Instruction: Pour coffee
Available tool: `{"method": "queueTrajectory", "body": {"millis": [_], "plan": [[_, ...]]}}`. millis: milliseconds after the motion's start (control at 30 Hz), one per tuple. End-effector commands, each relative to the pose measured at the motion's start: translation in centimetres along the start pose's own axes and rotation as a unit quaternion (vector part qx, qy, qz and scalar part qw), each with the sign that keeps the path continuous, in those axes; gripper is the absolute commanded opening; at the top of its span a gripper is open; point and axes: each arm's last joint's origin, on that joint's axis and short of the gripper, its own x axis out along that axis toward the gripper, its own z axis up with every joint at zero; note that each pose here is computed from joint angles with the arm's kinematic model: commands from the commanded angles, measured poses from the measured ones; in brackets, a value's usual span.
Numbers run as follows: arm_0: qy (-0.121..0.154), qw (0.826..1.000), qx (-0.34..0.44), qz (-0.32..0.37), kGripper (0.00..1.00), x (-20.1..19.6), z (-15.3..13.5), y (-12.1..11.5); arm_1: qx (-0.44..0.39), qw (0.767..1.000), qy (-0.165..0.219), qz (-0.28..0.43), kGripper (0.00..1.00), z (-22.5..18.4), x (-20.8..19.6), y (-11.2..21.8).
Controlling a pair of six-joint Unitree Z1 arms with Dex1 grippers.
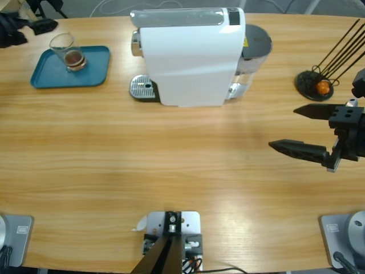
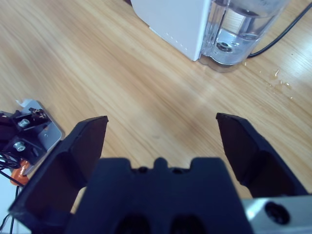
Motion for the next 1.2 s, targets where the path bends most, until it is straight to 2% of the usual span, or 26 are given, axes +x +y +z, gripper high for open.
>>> {"method": "queueTrajectory", "body": {"millis": [33, 133, 167, 267, 333, 400, 500, 567, 600, 667, 700, 733, 800, 967, 1100, 1200], "plan": [[0.080, 0.996, -0.011, 0.036, 1.000, -8.1, 2.0, -3.7, -0.003, 1.000, -0.003, 0.009, 1.000, -0.3, -0.3, 0.2], [0.125, 0.991, 0.006, -0.044, 1.000, -10.4, 2.4, -6.4, -0.003, 1.000, -0.006, 0.006, 1.000, -0.3, -0.5, 0.2], [0.137, 0.986, 0.009, -0.092, 1.000, -11.5, 2.5, -7.3, -0.003, 1.000, -0.006, 0.006, 1.000, -0.3, -0.5, 0.2], [0.163, 0.963, 0.021, -0.213, 1.000, -14.7, 2.4, -9.6, -0.003, 1.000, -0.009, -0.001, 1.000, -0.4, -0.7, 0.2], [0.173, 0.950, 0.028, -0.259, 1.000, -16.7, 1.6, -10.5, -0.004, 1.000, -0.016, -0.007, 1.000, -0.6, -1.0, 0.2], [0.169, 0.936, 0.034, -0.308, 1.000, -18.7, 0.5, -11.1, -0.005, 1.000, -0.022, -0.010, 1.000, -0.7, -1.3, 0.2], [0.137, 0.916, 0.042, -0.375, 1.000, -21.5, -1.2, -11.1, -0.005, 1.000, -0.026, -0.013, 1.000, -0.8, -1.5, 0.2], [0.139, 0.903, 0.052, -0.404, 1.000, -21.8, -2.4, -11.3, -0.006, 0.999, -0.030, -0.013, 1.000, -0.9, -1.6, 0.2], [0.149, 0.904, 0.056, -0.396, 1.000, -21.7, -3.1, -11.2, -0.006, 0.999, -0.033, -0.013, 1.000, -0.9, -1.8, 0.2], [0.164, 0.925, 0.054, -0.337, 1.000, -21.7, -4.6, -10.5, -0.006, 0.999, -0.036, -0.013, 1.000, -1.0, -1.9, 0.2], [0.151, 0.937, 0.050, -0.311, 1.000, -22.3, -4.9, -10.1, -0.006, 0.999, -0.035, -0.013, 1.000, -1.1, -1.9, 0.2], [0.125, 0.949, 0.055, -0.283, 1.000, -22.9, -5.3, -9.6, -0.006, 0.999, -0.034, -0.013, 1.000, -1.1, -1.9, 0.2], [0.102, 0.966, 0.048, -0.235, 1.000, -22.9, -5.8, -9.1, -0.006, 0.999, -0.034, -0.014, 1.000, -1.1, -1.8, 0.2], [0.079, 0.965, 0.046, -0.246, 1.000, -22.1, -7.1, -9.3, -0.005, 0.999, -0.033, -0.015, 1.000, -1.2, -1.6, 0.2], [0.096, 0.963, 0.045, -0.247, 1.000, -21.0, -6.9, -9.6, -0.004, 0.999, -0.031, -0.021, 1.000, -1.1, -1.5, 0.1], [0.091, 0.964, 0.045, -0.245, 1.000, -21.0, -7.0, -9.6, -0.004, 0.999, -0.032, -0.023, 1.000, -1.2, -1.4, 0.0]]}}
